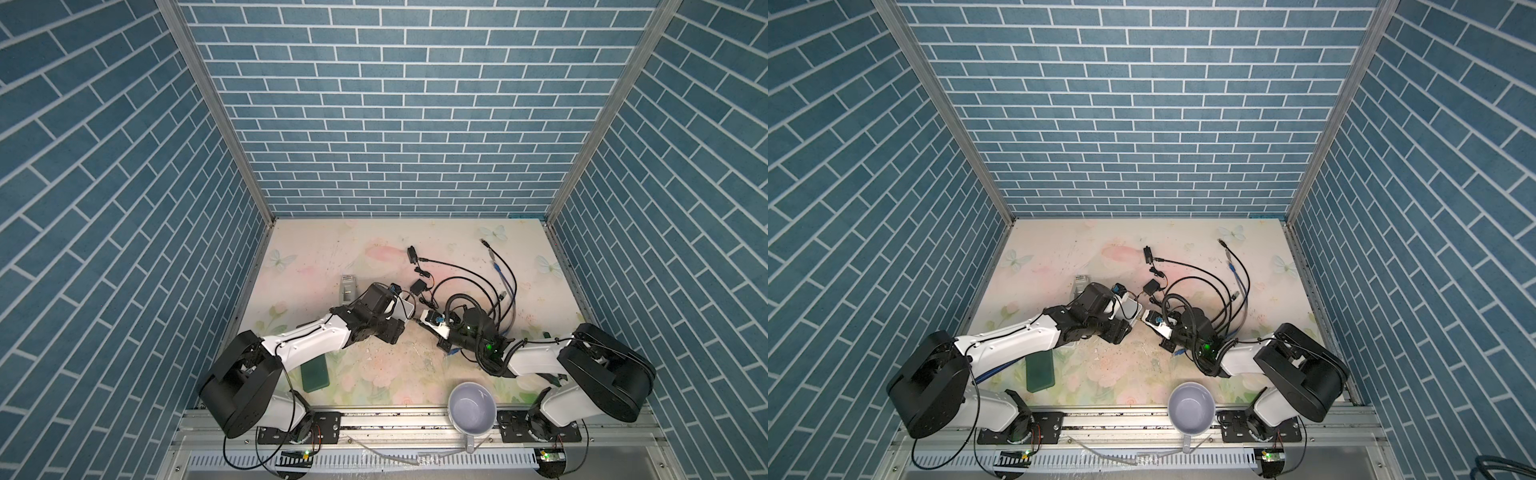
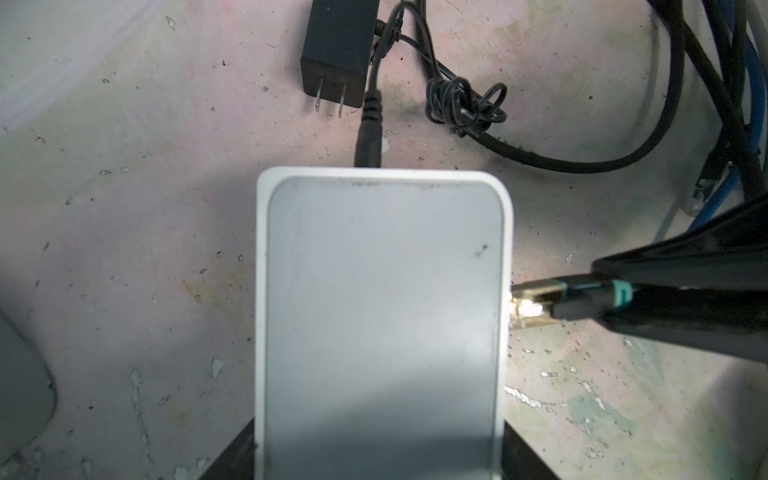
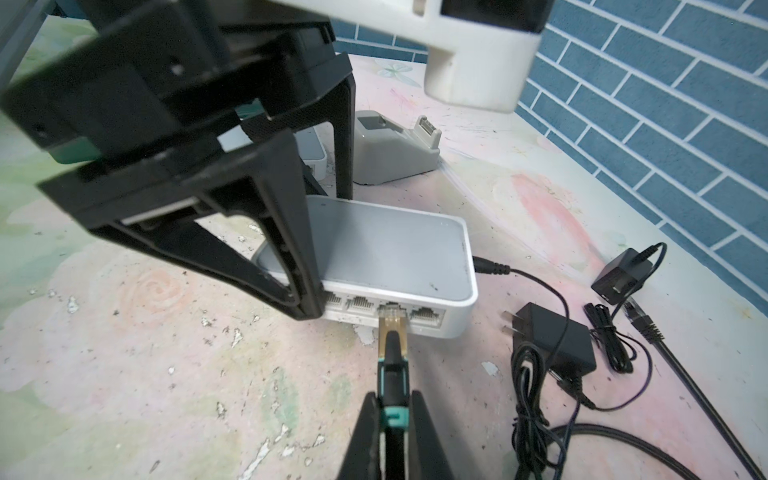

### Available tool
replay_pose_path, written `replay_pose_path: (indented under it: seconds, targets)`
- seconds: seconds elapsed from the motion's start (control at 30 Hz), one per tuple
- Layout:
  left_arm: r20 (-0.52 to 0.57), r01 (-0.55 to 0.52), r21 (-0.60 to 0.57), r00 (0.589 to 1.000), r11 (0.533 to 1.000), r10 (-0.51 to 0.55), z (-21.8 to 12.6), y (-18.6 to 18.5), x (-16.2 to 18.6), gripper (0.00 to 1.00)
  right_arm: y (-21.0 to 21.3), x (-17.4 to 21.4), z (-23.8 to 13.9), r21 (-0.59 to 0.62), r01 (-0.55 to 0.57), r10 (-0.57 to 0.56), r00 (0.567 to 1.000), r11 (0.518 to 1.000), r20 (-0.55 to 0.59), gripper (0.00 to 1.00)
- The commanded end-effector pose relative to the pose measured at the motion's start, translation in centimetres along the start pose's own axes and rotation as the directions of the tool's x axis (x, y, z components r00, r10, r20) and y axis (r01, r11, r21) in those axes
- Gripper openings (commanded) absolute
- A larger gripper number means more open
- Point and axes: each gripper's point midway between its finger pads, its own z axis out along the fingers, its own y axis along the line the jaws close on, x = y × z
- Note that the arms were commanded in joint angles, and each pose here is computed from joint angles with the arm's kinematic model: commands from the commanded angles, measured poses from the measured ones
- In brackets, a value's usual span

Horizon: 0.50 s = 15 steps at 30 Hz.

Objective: Insert the plug into the switch port
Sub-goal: 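Press the teal-banded plug fully into the front port with the right gripper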

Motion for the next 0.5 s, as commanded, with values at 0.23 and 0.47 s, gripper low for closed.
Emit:
replay_pose_path:
  seconds: [0.23, 0.47]
  targets:
    - [0.030, 0.010, 0.010, 0.999, 1.000, -0.011, -0.2, -0.1, -0.5, 0.51, -2.5, -3.8, 0.9, 0.082, -0.040, 0.028, 0.990, 0.996, 0.139, 0.00]
    - [0.044, 0.035, 0.012, 0.998, 0.999, -0.036, -0.1, -0.1, -0.8, 0.51, -3.1, -5.8, 0.9, 0.098, -0.055, 0.034, 0.978, 0.994, 0.206, 0.00]
